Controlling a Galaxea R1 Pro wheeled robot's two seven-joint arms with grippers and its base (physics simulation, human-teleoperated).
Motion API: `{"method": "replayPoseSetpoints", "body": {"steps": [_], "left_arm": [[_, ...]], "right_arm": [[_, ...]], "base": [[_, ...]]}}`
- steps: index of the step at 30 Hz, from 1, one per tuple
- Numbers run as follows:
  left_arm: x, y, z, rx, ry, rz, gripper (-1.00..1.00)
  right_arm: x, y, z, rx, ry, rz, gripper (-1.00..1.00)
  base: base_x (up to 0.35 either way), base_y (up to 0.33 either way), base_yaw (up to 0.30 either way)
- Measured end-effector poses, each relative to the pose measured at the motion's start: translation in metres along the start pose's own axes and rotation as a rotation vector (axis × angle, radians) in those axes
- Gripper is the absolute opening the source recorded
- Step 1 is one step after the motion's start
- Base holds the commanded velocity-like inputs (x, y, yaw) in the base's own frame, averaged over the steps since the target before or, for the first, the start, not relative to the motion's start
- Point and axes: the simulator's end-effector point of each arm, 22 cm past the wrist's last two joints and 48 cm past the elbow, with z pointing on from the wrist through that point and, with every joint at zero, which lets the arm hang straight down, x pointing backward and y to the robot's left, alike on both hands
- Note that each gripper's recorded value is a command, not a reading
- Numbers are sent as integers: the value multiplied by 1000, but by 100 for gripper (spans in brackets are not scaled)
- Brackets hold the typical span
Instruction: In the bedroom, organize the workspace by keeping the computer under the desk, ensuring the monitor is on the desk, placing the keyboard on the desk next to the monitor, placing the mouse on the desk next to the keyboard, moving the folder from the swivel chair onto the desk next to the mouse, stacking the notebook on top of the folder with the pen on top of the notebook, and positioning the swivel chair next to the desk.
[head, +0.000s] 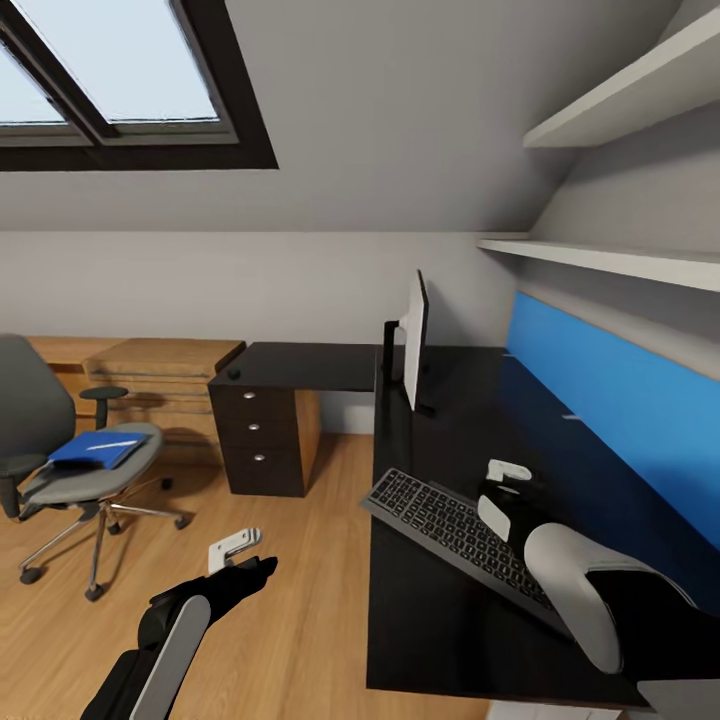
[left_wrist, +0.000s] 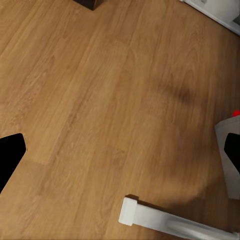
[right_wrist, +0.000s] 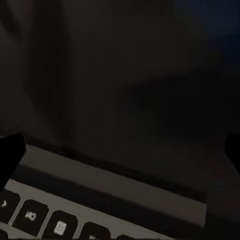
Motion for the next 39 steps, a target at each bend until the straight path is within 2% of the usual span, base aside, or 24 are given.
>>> {"method": "replayPoseSetpoints", "body": {"steps": [15,23,32,39], "left_arm": [[0,0,0,1,0,1,100],[0,0,0,1,-1,1,100],[0,0,0,0,-1,2,100],[0,0,0,1,0,1,100]], "right_arm": [[3,0,0,-5,-15,1,100],[12,-2,0,-4,-5,-6,100],[9,-1,-1,-4,-12,-5,100],[9,-1,0,-3,-13,-2,100]], "base": [[7,0,80],[152,25,1],[205,150,0],[43,35,0]]}}
